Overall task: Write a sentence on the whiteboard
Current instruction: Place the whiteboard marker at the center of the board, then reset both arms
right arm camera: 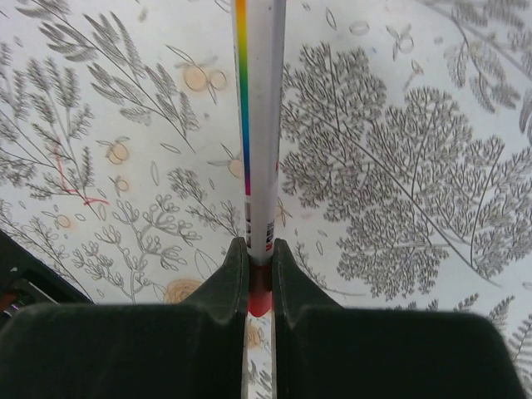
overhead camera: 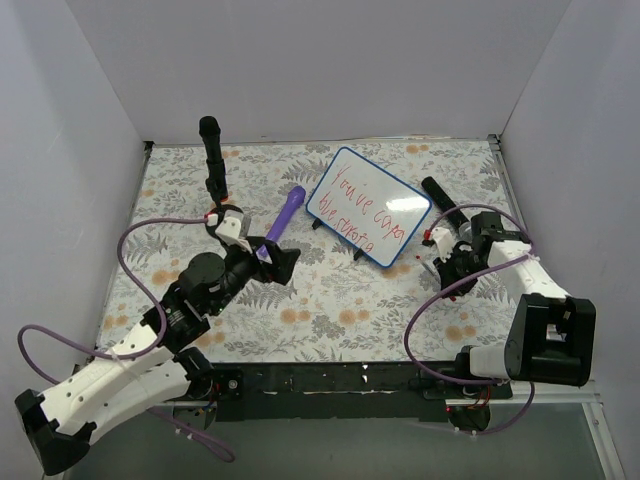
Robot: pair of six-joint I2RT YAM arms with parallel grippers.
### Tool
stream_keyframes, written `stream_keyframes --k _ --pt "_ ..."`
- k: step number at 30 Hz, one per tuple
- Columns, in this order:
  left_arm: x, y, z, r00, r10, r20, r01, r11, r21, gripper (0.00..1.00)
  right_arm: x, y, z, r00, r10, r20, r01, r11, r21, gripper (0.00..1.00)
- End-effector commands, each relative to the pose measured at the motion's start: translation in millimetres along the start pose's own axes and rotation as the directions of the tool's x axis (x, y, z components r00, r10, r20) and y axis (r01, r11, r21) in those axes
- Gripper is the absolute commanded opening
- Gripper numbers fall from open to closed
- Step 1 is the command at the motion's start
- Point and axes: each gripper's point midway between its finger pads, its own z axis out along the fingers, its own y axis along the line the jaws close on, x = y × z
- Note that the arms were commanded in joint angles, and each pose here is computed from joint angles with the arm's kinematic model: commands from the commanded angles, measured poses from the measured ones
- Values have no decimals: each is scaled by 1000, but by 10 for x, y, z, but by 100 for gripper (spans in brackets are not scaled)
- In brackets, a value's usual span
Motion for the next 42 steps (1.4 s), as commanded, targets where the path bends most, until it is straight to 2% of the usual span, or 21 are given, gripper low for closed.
stream_keyframes --k 1,4,5,7,8,11,17,21,22,24,26,27,29,30,31,33,37,40,42 --pt "553 500 -254 974 133 -184 -160 977 -143 98 265 -143 -62 990 87 -108 -79 994 81 9" --pt "425 452 -313 985 111 -132 -128 983 -129 98 273 -158 -90 986 128 -109 -119 989 88 16" --pt "382 468 -331 987 109 -115 -125 982 -140 98 274 -169 -95 985 134 -108 -124 988 96 24" --pt "370 532 -340 988 116 -98 -132 977 -169 98 233 -192 -130 985 143 -95 -132 985 109 32" --pt "365 544 -347 988 118 -95 -133 976 -174 98 216 -204 -156 985 150 -86 -139 984 115 39" --pt "326 536 -367 990 114 -83 -127 977 -173 98 98 -236 -288 988 146 -44 -138 981 139 47" --pt "210 516 -425 996 88 -30 -91 981 -170 98 -204 -278 -687 991 112 75 -124 974 190 54" --pt "98 443 -490 1000 20 20 -17 989 -144 98 -545 -298 -1125 968 61 243 -123 962 246 60" --pt "95 427 -503 1000 0 21 3 990 -138 98 -628 -333 -1237 952 58 301 -141 955 261 63" --pt "-5 347 -545 996 -78 47 83 990 -115 98 -751 -353 -1473 921 85 381 -209 931 298 83" --pt "-175 262 -604 984 -154 85 162 983 -89 98 -803 -471 -1691 882 89 462 -268 902 339 93" --pt "-261 236 -621 979 -177 101 186 979 -86 98 -828 -495 -1820 843 136 520 -354 869 346 96" --pt "-378 183 -593 977 -192 90 201 975 -96 98 -843 -648 -2085 800 112 590 -418 809 413 97" --pt "-636 85 -633 973 -199 115 208 975 -74 98 -876 -633 -2229 751 120 650 -481 774 412 97" --pt "-673 66 -630 979 -184 86 192 977 -89 98 -829 -696 -2330 718 132 683 -542 722 431 98" --pt "-805 -16 -511 991 -129 37 133 985 -107 98 -951 -689 -2591 644 73 761 -594 674 438 97" --pt "-659 -79 -275 992 -56 -110 43 991 -125 98 -1002 -634 -2746 554 99 827 -678 629 379 95" --pt "-716 -185 -97 987 -56 -151 45 996 -77 98 -967 -657 -2772 533 128 836 -715 597 364 95" --pt "-803 -156 -13 988 -64 -140 54 996 -71 98 -929 -679 -2770 537 126 834 -722 580 377 96"
